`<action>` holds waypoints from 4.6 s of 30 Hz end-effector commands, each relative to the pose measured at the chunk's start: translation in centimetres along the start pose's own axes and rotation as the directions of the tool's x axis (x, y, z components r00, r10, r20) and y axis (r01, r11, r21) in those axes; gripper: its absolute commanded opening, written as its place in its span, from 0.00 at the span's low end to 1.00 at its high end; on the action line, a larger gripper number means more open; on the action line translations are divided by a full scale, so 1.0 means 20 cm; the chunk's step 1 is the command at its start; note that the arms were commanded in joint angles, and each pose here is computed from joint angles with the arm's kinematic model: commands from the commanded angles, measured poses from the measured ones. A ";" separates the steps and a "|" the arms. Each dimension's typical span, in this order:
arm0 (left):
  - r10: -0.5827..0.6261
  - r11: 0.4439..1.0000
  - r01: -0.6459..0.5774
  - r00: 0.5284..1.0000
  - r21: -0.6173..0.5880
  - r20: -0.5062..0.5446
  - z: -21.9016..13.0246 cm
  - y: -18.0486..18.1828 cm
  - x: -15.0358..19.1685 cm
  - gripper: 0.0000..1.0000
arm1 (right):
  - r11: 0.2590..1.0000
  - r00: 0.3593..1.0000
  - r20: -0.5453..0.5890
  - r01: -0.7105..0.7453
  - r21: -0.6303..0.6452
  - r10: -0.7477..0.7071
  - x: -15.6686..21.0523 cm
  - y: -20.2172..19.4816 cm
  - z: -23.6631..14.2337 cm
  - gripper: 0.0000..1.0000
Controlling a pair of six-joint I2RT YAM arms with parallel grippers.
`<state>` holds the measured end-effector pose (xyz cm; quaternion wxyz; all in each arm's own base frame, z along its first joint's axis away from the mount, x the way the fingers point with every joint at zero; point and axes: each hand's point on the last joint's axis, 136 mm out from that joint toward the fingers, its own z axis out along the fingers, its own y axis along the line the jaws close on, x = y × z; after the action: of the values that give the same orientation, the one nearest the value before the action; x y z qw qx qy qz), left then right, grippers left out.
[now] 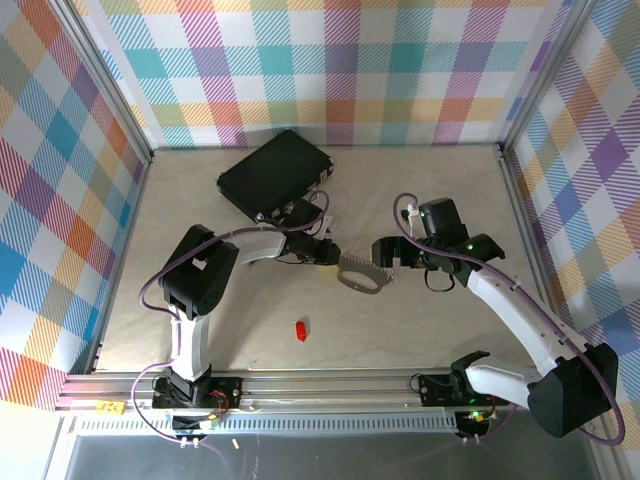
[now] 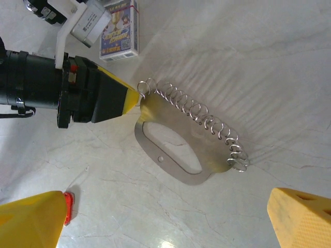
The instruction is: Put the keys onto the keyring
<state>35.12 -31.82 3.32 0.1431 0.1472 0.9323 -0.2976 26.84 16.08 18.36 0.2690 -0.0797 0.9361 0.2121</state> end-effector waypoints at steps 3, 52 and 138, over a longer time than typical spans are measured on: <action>-0.005 1.000 0.005 1.000 0.002 -0.008 0.01 0.02 0.02 0.22 | 0.998 0.997 0.048 0.055 0.027 -0.056 -0.06 0.01 -0.07 0.99; 0.447 0.871 -0.484 0.851 0.084 0.276 -0.78 -0.59 -0.05 0.00 | 0.929 0.949 0.275 0.232 -0.289 -0.152 -0.14 0.34 -0.34 0.99; 0.349 0.318 -0.897 0.413 0.309 0.841 -2.09 -1.57 0.13 0.00 | 0.439 0.660 0.703 0.731 -0.522 -0.264 -0.10 1.08 -1.20 0.17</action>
<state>15.67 -31.66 48.09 0.4697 0.4428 0.5059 -0.5722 12.04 24.91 43.37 0.4721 -0.3946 0.5939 0.5184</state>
